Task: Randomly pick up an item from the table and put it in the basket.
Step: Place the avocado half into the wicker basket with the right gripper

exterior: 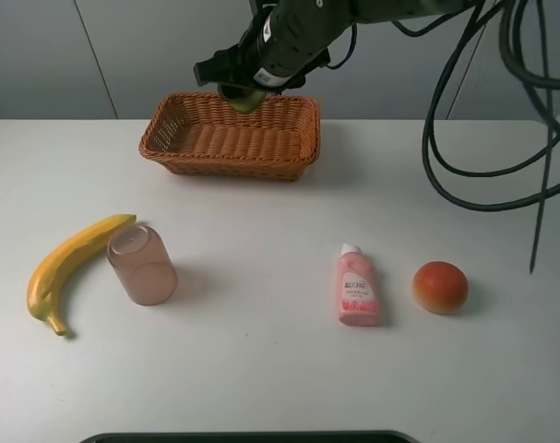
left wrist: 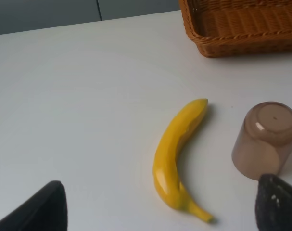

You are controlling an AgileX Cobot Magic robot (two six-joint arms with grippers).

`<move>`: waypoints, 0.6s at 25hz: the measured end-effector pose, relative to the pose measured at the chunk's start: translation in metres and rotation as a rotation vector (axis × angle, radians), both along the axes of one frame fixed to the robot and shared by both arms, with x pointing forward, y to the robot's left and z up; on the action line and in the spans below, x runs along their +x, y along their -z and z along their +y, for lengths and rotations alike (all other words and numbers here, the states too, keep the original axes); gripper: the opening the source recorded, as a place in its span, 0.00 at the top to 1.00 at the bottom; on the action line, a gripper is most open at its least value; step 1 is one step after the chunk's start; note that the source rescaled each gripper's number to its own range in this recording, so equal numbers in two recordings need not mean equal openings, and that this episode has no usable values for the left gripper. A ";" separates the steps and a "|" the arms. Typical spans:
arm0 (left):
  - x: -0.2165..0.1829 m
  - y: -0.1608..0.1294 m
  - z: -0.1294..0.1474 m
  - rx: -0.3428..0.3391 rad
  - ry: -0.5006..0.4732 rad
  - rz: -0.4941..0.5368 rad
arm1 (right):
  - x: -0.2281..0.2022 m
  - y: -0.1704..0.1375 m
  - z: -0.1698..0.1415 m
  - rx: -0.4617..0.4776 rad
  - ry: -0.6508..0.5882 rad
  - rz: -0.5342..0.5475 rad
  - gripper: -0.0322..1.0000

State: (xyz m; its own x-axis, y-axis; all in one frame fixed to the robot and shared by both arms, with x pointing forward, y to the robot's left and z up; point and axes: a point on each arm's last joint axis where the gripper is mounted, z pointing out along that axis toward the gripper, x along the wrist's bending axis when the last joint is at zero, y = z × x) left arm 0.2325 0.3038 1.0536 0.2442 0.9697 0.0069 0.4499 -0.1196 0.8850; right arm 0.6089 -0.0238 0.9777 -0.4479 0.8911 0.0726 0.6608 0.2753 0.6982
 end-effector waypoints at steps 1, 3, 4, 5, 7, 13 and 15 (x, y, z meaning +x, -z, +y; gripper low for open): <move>0.000 0.000 0.000 0.000 0.000 0.000 | 0.005 0.011 0.000 -0.003 -0.005 -0.006 0.97; 0.000 0.000 0.000 0.005 0.003 -0.001 | 0.015 0.033 -0.002 -0.002 -0.003 -0.010 0.97; 0.000 0.000 0.000 0.006 0.003 -0.002 | 0.019 0.043 -0.001 0.000 -0.008 -0.014 0.97; 0.000 0.000 0.000 0.006 0.003 -0.002 | 0.023 0.054 -0.002 -0.002 -0.014 -0.020 0.97; 0.000 0.000 0.000 0.006 0.003 -0.002 | 0.028 0.069 -0.002 0.001 -0.028 -0.035 0.97; 0.000 0.000 0.000 0.005 0.003 -0.001 | 0.035 0.093 -0.003 0.020 -0.045 -0.057 0.97; 0.000 0.000 0.000 0.005 0.003 -0.001 | 0.035 0.094 -0.003 0.020 -0.045 -0.057 0.97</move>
